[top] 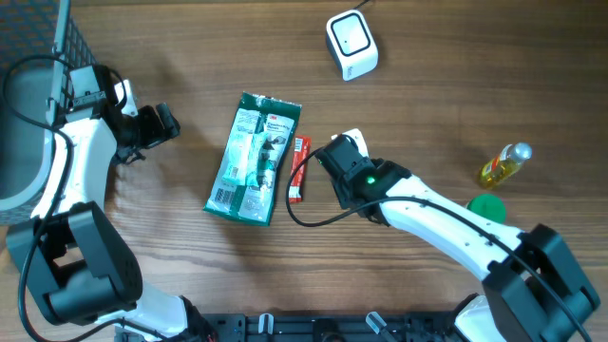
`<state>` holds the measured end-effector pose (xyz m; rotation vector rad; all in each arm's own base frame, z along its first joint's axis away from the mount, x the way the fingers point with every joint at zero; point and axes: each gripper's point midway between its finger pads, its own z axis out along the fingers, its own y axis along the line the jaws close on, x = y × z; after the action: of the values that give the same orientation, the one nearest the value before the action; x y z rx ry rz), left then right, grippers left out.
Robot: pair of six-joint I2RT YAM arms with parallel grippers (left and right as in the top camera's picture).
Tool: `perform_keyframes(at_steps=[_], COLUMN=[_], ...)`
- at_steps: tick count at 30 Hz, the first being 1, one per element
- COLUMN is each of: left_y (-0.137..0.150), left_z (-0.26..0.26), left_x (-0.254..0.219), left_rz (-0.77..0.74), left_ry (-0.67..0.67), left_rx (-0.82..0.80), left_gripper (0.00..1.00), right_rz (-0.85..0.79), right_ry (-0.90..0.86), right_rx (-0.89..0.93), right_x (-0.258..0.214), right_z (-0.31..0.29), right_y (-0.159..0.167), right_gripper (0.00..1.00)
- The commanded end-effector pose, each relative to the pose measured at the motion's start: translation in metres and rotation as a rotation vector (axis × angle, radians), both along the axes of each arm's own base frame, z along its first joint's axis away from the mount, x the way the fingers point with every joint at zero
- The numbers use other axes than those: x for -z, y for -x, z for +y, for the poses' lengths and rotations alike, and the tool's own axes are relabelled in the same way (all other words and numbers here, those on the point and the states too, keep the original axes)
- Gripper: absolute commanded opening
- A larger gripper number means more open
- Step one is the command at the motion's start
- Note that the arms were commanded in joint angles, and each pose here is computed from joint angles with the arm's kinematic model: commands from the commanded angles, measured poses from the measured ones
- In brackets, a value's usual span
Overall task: Scan the item barcode
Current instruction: 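Lower the right gripper and grasp the red Kleenex tissue pack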
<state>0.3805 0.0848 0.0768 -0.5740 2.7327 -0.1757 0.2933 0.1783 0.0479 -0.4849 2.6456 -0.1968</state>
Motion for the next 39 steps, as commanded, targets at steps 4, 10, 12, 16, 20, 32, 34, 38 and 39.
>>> perform_keyframes(at_steps=[4, 10, 12, 16, 20, 32, 34, 38, 39], left_y=[0.003, 0.003, 0.003, 0.003, 0.003, 0.003, 0.003, 0.003, 0.003], left_z=[0.001, 0.001, 0.001, 0.001, 0.001, 0.001, 0.001, 0.001, 0.001], left_x=[0.005, 0.005, 0.005, 0.005, 0.005, 0.005, 0.005, 0.005, 0.005], left_rz=[0.012, 0.012, 0.012, 0.012, 0.012, 0.012, 0.012, 0.012, 0.012], left_ry=[0.009, 0.009, 0.009, 0.009, 0.009, 0.009, 0.009, 0.009, 0.009], left_rx=[0.001, 0.001, 0.001, 0.001, 0.001, 0.001, 0.001, 0.001, 0.001], left_gripper=[1.0, 1.0, 1.0, 1.0, 1.0, 1.0, 1.0, 1.0, 1.0], right_rz=[0.04, 0.037, 0.046, 0.04, 0.108, 0.368, 0.391, 0.413, 0.412], right_ry=[-0.043, -0.052, -0.074, -0.069, -0.163, -0.441, -0.431, -0.42, -0.42], right_rx=[-0.018, -0.018, -0.026, -0.024, 0.02, 0.023, 0.032, 0.04, 0.039], right_x=[0.012, 0.012, 0.012, 0.012, 0.016, 0.036, 0.045, 0.052, 0.052], right_z=[0.01, 0.011, 0.016, 0.015, 0.011, 0.01, 0.009, 0.008, 0.008], right_y=[0.003, 0.003, 0.004, 0.002, 0.001, 0.009, 0.011, 0.014, 0.014], right_gripper=[0.47, 0.53, 0.53, 0.53, 0.54, 0.33, 0.33, 0.27, 0.27])
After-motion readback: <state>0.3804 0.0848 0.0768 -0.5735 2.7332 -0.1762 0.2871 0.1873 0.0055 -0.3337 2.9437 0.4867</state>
